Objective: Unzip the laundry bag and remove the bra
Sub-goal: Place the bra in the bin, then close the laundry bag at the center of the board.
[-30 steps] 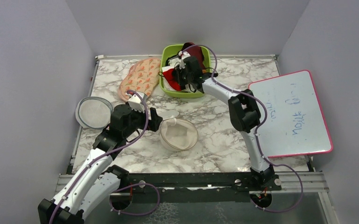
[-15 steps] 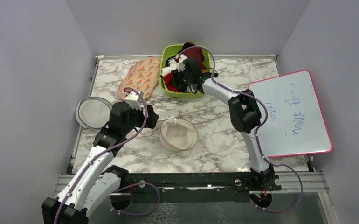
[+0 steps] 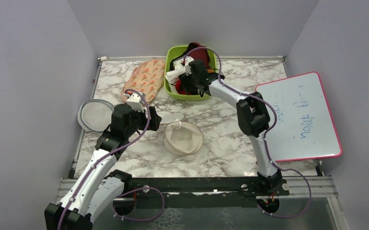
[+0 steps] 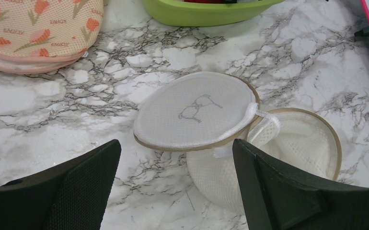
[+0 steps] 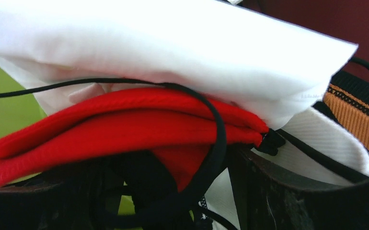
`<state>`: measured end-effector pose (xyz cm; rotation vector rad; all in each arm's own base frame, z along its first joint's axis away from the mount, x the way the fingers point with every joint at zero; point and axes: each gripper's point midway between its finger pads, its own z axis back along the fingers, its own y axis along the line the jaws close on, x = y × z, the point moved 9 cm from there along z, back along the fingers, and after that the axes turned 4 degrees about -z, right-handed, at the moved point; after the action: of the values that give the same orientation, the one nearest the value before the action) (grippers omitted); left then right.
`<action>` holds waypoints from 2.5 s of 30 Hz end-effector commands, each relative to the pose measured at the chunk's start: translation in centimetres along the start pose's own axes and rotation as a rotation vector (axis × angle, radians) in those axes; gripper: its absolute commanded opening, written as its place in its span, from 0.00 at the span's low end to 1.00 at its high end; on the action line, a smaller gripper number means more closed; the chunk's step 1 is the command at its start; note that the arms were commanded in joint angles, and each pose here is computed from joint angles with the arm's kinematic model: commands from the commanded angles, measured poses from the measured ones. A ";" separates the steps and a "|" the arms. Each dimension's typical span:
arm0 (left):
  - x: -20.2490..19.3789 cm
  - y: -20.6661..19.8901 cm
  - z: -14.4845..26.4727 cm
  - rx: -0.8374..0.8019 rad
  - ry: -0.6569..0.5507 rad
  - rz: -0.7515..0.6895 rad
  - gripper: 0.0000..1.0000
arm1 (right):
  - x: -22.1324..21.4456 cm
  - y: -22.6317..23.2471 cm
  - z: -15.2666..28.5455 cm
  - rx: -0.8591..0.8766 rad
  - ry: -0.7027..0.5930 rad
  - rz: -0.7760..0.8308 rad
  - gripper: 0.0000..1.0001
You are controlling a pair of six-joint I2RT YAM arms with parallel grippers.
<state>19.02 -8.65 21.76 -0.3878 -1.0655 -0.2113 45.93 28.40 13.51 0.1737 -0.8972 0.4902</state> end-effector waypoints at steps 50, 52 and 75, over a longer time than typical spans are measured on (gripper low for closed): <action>-3.8 -0.1 -3.6 0.348 0.220 1.148 0.75 | -6.0 -0.2 33.2 0.329 -0.347 -0.093 0.76; -3.7 0.0 -4.3 0.332 0.213 1.167 0.80 | -6.5 -0.3 34.0 0.320 -0.368 -0.095 0.76; -3.3 2.0 -8.9 -0.039 0.080 1.161 0.39 | -8.4 -1.0 35.1 0.256 -0.392 -0.108 0.77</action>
<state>24.51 -10.33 13.09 -0.8229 -0.5495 0.8792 16.96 12.94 29.05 0.6041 -1.2009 0.4925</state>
